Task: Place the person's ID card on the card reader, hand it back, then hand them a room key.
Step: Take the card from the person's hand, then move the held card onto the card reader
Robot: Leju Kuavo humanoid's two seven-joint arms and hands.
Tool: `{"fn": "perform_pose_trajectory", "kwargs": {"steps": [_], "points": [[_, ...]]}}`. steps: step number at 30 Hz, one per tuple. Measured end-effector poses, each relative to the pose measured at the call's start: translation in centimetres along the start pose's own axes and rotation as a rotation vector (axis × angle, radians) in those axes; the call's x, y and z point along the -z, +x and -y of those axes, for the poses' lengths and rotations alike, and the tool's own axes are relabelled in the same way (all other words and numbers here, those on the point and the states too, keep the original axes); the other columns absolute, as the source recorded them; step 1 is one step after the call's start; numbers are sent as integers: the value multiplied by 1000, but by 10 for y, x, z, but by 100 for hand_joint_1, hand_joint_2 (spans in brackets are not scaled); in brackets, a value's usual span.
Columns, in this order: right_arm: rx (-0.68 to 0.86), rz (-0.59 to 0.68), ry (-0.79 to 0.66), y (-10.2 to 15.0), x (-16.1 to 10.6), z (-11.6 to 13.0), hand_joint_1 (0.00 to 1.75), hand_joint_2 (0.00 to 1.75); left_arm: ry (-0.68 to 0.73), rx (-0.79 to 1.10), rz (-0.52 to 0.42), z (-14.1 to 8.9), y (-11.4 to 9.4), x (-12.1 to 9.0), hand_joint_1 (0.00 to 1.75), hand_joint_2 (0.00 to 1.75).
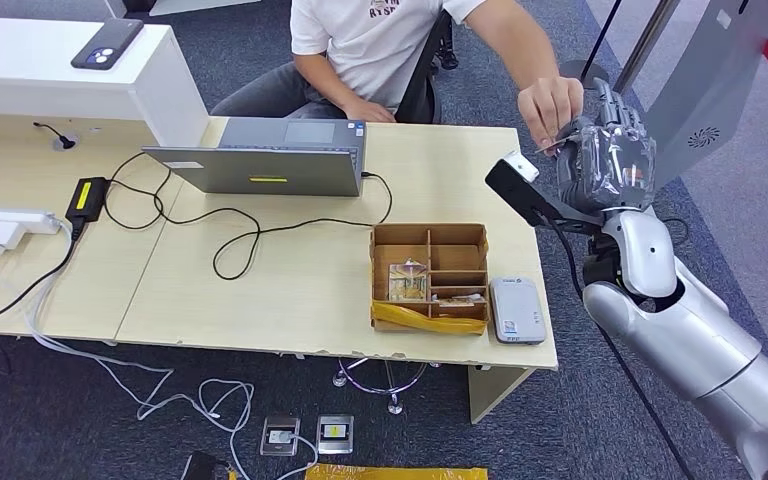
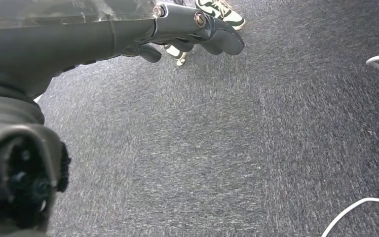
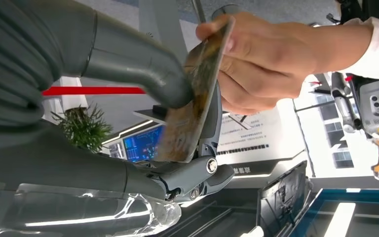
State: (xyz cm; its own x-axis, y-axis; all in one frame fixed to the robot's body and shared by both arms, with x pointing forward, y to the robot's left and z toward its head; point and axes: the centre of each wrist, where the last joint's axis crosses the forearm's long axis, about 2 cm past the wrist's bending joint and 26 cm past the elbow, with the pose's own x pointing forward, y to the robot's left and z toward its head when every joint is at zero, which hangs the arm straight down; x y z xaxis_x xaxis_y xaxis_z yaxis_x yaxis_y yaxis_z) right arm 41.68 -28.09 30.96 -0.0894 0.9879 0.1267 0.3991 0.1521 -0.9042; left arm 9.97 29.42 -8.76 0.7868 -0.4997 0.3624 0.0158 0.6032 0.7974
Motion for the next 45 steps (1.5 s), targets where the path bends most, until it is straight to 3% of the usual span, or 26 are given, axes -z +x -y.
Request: {"fn": "perform_pose_trajectory", "kwargs": {"steps": [23,34,45], "points": [[45,-11,54,4,-4,-14,175,175,0,-2,-4,0,-3,-1,0,0],[143,-97,197,-14,-56,-70,175,175,-3,-9,-7,1,-10,-4,0,0],[134,-151,266,-28,-82,-92,175,175,-2,-10,-17,1,-12,-4,0,0]]}}
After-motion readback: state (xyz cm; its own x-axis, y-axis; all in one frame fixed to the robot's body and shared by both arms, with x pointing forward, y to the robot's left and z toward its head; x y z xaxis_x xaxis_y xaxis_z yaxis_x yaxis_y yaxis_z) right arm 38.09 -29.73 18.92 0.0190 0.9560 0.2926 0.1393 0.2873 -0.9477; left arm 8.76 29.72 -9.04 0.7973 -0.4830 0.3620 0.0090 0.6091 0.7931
